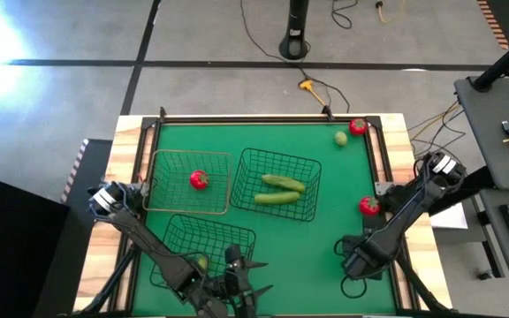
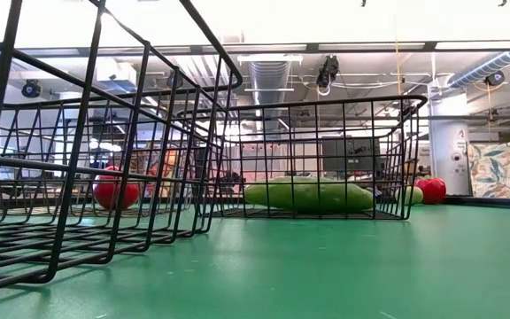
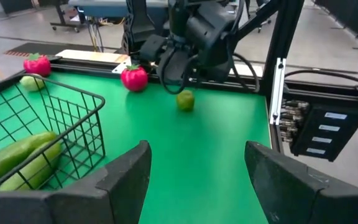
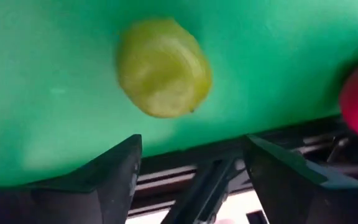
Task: Sort produce into baskets
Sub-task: Put the bottom lime into the bottom black wire basket
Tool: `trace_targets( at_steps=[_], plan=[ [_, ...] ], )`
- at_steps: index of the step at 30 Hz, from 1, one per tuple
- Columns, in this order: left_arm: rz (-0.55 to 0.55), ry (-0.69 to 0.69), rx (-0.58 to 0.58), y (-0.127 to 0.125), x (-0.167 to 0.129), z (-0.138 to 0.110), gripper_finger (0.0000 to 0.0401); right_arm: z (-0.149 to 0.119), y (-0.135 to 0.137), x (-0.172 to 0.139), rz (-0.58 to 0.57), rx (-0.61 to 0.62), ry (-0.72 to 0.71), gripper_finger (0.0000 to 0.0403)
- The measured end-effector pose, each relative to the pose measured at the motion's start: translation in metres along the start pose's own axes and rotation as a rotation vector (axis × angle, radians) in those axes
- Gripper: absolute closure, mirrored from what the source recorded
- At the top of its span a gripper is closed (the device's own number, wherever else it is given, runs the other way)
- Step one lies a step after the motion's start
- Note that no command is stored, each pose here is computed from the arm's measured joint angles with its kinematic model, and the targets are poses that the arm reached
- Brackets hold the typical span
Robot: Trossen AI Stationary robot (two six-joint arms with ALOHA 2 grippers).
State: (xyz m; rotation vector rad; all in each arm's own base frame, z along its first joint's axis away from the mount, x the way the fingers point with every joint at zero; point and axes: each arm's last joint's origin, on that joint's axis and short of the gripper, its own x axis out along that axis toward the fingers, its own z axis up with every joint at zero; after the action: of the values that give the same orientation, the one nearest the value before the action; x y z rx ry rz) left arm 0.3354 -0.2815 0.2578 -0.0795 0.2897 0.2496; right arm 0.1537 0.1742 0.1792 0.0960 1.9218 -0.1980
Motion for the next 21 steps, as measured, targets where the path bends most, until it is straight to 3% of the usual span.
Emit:
trace_targets(
  at_steps=[8, 21],
  plan=[
    [0.000, -0.003, 0.018, 0.000, 0.000, 0.000, 0.0159, 0.007, 0.006, 0.010, 0.088, -0.023, -0.063, 0.0170],
    [0.006, -0.006, 0.013, 0.002, 0.002, 0.002, 0.0159, 0.026, 0.025, 0.003, 0.214, -0.003, -0.391, 0.0220]
  ],
)
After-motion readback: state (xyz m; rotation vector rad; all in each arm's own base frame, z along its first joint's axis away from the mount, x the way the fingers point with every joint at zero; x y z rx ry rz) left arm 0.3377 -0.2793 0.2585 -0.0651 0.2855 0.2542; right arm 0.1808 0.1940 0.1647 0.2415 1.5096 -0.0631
